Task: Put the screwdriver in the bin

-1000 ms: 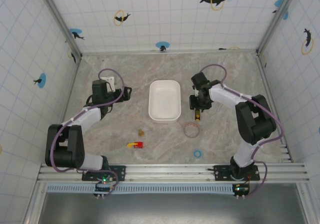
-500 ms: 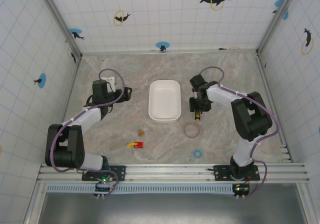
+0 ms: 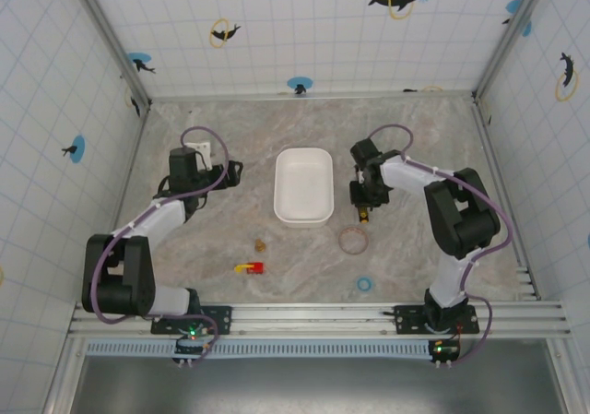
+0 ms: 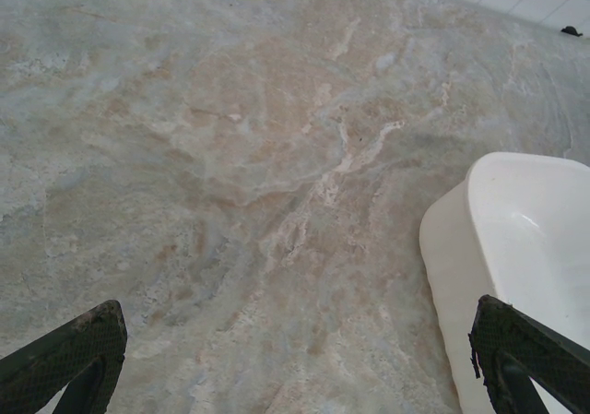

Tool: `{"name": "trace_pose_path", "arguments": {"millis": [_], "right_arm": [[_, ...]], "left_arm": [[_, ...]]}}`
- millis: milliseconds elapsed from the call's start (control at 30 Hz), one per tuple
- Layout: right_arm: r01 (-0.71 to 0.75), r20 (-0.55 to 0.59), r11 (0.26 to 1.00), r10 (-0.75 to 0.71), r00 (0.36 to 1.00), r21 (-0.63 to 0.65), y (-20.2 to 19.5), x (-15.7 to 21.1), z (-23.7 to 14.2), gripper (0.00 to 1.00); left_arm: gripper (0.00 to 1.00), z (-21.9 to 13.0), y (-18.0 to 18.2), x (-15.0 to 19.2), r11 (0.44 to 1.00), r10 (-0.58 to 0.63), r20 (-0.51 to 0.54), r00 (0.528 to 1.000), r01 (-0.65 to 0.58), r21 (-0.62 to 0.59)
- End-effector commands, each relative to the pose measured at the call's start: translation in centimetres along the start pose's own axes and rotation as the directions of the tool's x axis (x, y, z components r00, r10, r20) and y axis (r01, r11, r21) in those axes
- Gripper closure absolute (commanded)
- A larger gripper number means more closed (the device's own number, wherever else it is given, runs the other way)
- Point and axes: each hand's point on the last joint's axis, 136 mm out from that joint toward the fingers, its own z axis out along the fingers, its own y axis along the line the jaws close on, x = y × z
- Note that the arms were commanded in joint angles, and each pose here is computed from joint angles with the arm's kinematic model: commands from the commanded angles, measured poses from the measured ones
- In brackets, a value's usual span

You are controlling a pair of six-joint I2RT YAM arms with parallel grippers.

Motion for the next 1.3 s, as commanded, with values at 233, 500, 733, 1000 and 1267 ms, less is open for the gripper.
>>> {"name": "trace_pose_path", "arguments": {"millis": [233,500,733,1000,1267], "right_arm": [[-0.059,0.040,0.990,0.065,0.997,-0.126,0.3,-1.0,-2.5,0.96],[-0.014,0.201,0.970,0.064,0.978,-0.241,2.8,-4.7,-9.9,0.99],[0.089,0.357,0.937,0.040,0.933,-0.337,10.0,-6.1,-15.6,0.99],[0.103,0.371,0.929,0.039,0.928,-0.355,16.8,-4.6,-14.2,0.95],[0.018,0.303,0.950,0.082,0.949,-0.313,17.7,-4.1,-10.2,0.99]], "left_arm": [[0.03,-0.6,-0.5,-0.6,1.000,0.028,0.008,1.000,-0.028,-0.003],[0.03,-0.8,-0.5,-0.5,0.999,0.033,0.010,0.999,-0.033,-0.002],[0.02,-1.0,-0.7,-0.6,0.999,0.037,0.018,0.999,-0.037,0.004],[0.02,-1.5,-0.5,-1.0,0.997,0.071,0.019,0.997,-0.071,-0.018],[0.02,-1.5,-0.7,-1.0,0.997,0.077,0.017,0.997,-0.076,-0.010]]}}
